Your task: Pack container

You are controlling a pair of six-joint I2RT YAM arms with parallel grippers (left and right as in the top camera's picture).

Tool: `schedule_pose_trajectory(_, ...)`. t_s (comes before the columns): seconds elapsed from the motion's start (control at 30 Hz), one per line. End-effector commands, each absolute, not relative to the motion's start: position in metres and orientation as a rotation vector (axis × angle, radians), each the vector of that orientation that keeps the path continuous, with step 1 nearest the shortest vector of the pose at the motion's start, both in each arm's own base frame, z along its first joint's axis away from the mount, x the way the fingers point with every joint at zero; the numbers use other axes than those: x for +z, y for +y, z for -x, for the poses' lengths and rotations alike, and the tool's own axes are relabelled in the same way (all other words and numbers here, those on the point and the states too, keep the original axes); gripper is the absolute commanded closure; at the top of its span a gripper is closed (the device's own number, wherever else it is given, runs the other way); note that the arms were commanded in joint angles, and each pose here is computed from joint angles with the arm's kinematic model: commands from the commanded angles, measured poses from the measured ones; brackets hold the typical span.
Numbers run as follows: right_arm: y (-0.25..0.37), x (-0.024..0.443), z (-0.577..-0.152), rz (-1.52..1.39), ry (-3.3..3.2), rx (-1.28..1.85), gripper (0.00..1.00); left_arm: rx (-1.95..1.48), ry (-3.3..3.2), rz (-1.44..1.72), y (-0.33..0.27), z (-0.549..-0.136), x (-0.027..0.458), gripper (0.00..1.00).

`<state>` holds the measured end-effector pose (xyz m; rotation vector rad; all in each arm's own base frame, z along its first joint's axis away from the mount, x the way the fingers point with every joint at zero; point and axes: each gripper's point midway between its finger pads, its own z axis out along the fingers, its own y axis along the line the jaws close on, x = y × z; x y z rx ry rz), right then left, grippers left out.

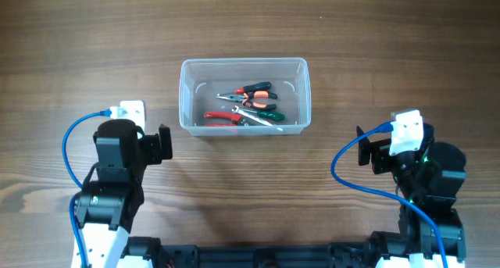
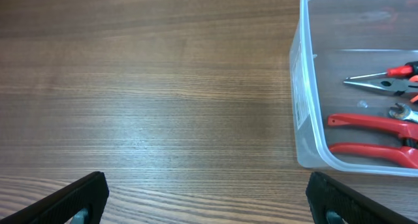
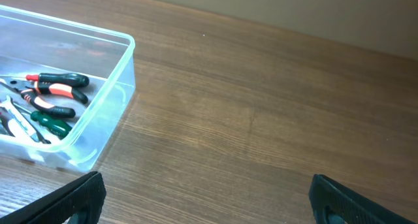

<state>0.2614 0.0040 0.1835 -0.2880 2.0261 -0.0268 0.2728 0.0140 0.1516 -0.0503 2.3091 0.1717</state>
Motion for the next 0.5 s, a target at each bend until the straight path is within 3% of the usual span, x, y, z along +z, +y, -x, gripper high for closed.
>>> schedule_pose_trajectory(0.0,0.013,0.195,-0.257,0.328,1.966,-0.019,0.00,0.194,2.339,0.051,0.017,-0.272,0.142,0.00)
schedule_pose_trajectory(0.3,0.030,0.255,-0.203,0.369,1.649,-0.067,0.00,0.204,2.409,0.042,0.017,-0.274,0.124,0.00)
schedule_pose_trajectory(0.47,0.010,0.265,-0.214,0.129,1.504,-0.043,0.00,0.207,2.427,0.039,0.017,-0.274,0.120,0.00)
